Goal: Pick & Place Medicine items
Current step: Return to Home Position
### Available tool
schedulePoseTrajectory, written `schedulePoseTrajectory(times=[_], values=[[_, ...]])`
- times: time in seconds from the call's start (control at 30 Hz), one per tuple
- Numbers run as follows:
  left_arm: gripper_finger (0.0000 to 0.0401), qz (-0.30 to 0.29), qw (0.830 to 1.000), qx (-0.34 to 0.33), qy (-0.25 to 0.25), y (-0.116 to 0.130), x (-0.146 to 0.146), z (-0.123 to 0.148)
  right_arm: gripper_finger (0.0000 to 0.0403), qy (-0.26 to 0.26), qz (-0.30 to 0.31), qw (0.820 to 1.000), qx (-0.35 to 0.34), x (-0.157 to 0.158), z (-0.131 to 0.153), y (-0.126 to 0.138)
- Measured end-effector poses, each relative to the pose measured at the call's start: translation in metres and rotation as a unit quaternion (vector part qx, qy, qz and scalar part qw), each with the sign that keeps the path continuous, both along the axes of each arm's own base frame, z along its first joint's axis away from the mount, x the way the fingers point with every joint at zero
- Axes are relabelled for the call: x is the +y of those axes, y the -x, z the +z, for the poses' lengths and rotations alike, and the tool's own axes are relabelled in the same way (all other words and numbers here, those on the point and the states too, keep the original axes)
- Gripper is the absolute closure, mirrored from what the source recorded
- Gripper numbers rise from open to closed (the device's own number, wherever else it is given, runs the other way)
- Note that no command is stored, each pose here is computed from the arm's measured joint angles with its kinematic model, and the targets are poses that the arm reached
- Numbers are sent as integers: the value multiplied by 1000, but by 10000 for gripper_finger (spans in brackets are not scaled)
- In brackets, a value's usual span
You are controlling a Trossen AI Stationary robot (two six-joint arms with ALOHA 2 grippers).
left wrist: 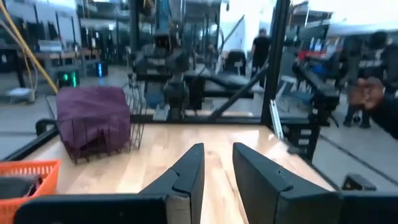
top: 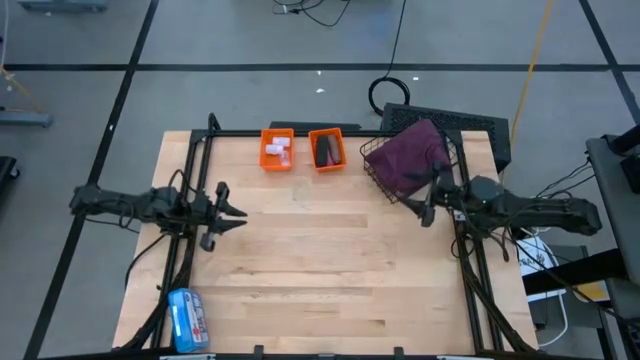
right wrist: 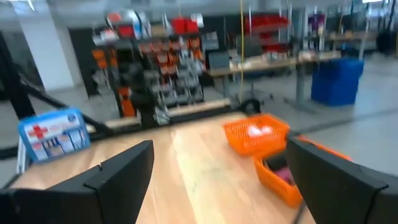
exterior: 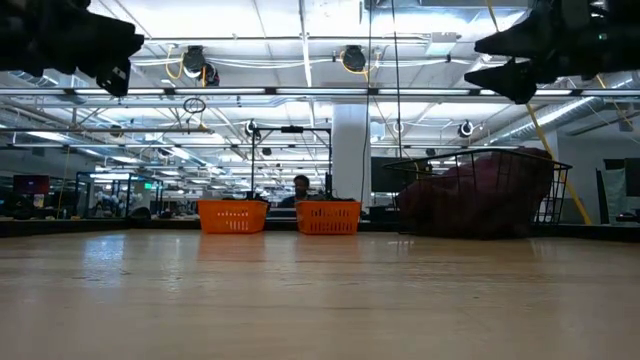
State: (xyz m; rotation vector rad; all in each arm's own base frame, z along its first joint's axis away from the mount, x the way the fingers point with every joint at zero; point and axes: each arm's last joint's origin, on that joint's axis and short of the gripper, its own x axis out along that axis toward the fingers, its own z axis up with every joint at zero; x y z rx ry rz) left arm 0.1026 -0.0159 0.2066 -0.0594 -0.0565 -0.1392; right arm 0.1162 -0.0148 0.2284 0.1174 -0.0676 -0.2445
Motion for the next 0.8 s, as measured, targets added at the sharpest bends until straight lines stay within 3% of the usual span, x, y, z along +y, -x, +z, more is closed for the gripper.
schedulePoseTrajectory(times=[0.13,0.27,0.43,0.6,0.8], values=[[308,-9,999,-39,2,-1,1,-10,53,9,3,1000,-21,6,-19,-2],[308,-17,999,-31,13,-3,1,-17,53,8,8,1000,-5,13,-25,-2],[308,-30,999,-29,8,-3,2,-18,53,56,52,997,11,25,-26,-1],[308,-21,999,-23,19,-3,4,-19,53,80,19,996,35,28,-30,10],[308,-18,1000,-23,10,-3,4,-19,53,92,115,989,5,33,-30,20]])
